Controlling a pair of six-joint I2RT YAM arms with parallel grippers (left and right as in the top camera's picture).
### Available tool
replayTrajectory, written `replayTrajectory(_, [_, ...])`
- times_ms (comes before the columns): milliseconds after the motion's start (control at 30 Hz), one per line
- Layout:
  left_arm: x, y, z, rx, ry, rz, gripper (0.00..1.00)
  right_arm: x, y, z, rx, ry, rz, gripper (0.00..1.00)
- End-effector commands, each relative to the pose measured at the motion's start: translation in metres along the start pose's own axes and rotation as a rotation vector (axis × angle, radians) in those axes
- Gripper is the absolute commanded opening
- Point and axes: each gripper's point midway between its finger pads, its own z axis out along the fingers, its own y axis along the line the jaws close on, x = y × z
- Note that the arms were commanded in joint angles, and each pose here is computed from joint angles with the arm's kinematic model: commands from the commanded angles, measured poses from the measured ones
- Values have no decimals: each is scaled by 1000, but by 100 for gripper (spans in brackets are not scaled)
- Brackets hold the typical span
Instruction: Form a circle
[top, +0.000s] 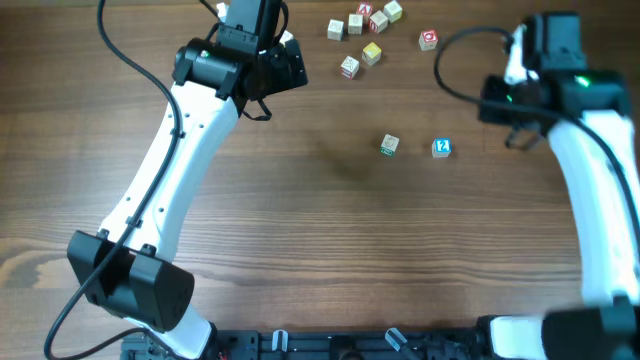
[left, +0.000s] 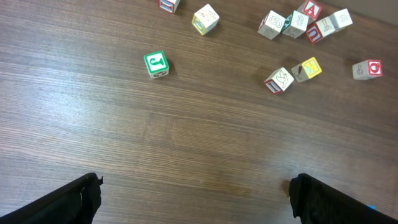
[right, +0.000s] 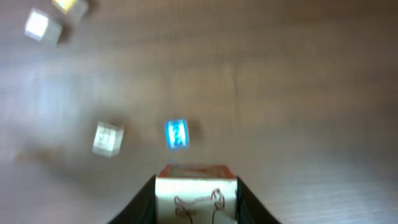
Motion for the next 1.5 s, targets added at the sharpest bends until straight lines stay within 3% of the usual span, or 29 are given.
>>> replayTrajectory(0, [-2, -8, 0, 33, -4, -9, 100, 24, -7, -16, 17, 49, 19, 13])
replayTrajectory(133, [-2, -17, 0, 81, 3, -10, 100, 47, -9, 10, 34, 118, 92, 13])
replayTrajectory(300, [-1, -17, 0, 80, 4, -10, 100, 68, -9, 66, 18, 116, -39, 13])
replayTrajectory(367, [-1, -17, 0, 80, 4, -10, 100, 76, -10, 82, 16, 111, -37, 16])
replayTrajectory(567, [-1, -17, 0, 80, 5, -10, 100, 94, -11, 111, 14, 98, -39, 14])
replayTrajectory(700, [-1, -17, 0, 80, 5, -10, 100, 87, -9, 130, 0, 4, -123, 7])
replayTrajectory(800, [-1, -17, 0, 80, 6, -10, 100, 83, -6, 140, -17, -51, -164, 8])
replayTrajectory(1000, [-1, -17, 1, 79, 6, -10, 100, 109, 20, 143, -184, 22, -163, 13])
replayTrajectory(1200, [1, -17, 6, 72, 17, -8, 100, 100, -11, 147, 2, -9, -33, 8])
replayTrajectory(1467, [5, -16, 16, 61, 37, -6, 100, 92, -9, 185, 5, -24, -104, 8])
